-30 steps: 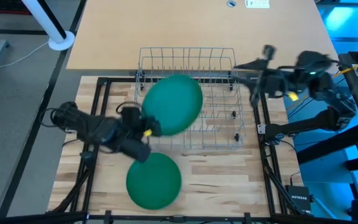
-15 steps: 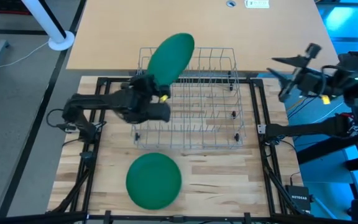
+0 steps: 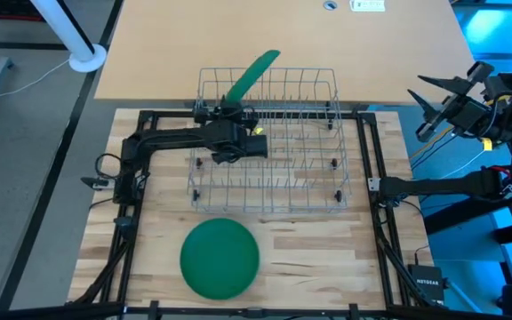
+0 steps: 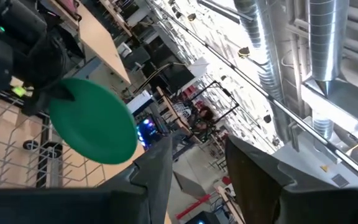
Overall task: Sort dishes
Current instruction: Put the top green plate into the dish rack
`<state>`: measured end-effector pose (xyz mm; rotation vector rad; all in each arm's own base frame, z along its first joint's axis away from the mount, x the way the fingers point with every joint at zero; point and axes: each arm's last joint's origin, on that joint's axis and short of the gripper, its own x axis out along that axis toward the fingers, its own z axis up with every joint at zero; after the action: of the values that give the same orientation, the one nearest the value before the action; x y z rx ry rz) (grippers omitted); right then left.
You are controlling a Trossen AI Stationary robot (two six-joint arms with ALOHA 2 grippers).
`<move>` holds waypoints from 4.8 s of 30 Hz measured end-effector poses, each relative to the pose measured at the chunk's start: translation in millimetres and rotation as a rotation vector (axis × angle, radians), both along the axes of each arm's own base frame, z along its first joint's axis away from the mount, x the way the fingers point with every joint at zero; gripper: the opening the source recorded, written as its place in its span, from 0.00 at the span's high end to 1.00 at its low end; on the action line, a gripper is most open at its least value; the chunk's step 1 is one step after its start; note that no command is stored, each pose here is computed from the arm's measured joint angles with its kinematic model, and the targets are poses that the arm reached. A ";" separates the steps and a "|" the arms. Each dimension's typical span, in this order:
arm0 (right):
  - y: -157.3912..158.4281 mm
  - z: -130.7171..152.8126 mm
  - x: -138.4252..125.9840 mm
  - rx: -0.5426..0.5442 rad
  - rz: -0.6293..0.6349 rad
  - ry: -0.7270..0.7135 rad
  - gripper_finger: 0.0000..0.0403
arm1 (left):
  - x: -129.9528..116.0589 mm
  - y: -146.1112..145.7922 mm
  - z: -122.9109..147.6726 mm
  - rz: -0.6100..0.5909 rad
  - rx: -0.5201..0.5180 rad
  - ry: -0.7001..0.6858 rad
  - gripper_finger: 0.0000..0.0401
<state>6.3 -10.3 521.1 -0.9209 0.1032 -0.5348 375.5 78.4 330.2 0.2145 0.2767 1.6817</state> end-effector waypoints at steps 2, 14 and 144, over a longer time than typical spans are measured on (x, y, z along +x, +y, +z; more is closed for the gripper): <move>0.0 -0.2 0.0 -0.001 0.000 0.003 0.62 | 0.5 5.9 -4.0 0.014 -0.021 0.021 0.94; -0.1 -2.4 0.7 -0.001 0.000 0.029 0.62 | -4.9 38.1 -12.0 0.091 -0.147 -0.003 0.94; -11.0 -37.8 54.0 0.274 -0.044 0.412 0.62 | 21.3 73.4 -17.5 0.094 -0.316 -0.148 0.94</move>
<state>60.2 -21.3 483.3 -0.7497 0.5572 -0.3543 396.8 151.9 312.7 -0.1603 0.4413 1.7110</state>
